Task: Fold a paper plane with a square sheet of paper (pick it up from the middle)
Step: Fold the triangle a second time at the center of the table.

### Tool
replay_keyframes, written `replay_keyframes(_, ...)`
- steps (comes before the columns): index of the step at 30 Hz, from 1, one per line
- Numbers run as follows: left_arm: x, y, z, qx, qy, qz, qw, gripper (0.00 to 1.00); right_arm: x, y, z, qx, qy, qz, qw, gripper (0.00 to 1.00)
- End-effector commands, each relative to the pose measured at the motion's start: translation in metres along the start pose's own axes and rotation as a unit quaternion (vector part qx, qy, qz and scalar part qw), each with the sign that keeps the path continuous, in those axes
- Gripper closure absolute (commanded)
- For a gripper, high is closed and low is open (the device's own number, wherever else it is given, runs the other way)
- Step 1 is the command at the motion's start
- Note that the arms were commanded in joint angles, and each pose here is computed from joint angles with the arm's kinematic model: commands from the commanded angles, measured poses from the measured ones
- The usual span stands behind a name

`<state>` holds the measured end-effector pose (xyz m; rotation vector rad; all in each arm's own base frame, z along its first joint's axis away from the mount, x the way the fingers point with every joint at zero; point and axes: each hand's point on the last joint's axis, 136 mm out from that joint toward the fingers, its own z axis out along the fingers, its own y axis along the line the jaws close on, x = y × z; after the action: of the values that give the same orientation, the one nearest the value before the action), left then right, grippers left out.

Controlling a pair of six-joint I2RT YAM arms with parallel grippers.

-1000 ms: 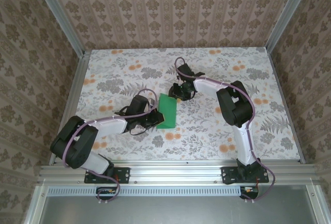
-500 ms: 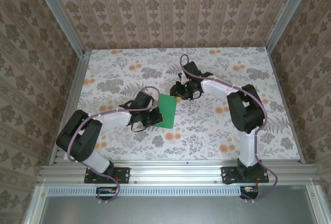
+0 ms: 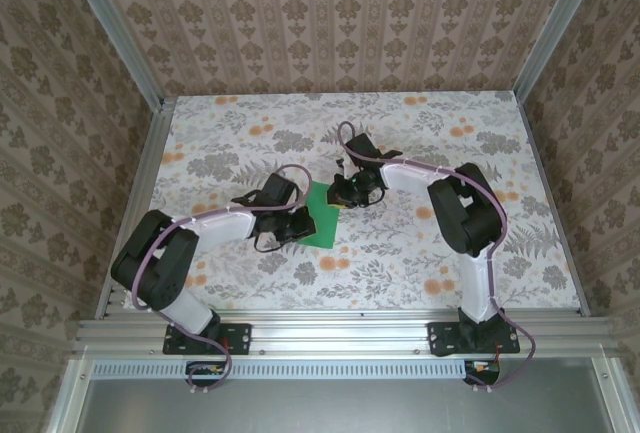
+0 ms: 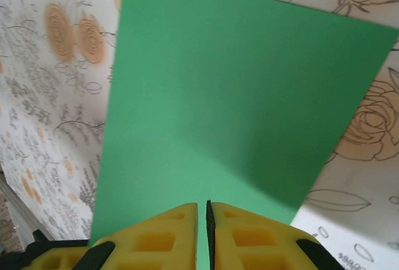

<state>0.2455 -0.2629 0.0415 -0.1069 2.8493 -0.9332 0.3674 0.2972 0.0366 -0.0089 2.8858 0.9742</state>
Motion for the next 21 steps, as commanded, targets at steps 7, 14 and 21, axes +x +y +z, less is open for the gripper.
replay_keyframes(7, -0.004, -0.013, -0.008, 0.018, 0.0, 0.005, 1.0, 0.69, 0.011, -0.031, 0.021, 0.043, 0.031, 0.02, 0.998, 0.86)
replay_keyframes(14, -0.003, -0.028, -0.022, 0.047, -0.008, 0.008, 0.999, 0.59, 0.013, -0.039, 0.024, 0.056, 0.032, 0.03, 0.997, 0.86)
replay_keyframes(21, -0.006, -0.043, -0.02, 0.086, -0.007, 0.009, 0.996, 0.57, 0.013, -0.037, 0.023, 0.053, 0.032, 0.031, 0.998, 0.86)
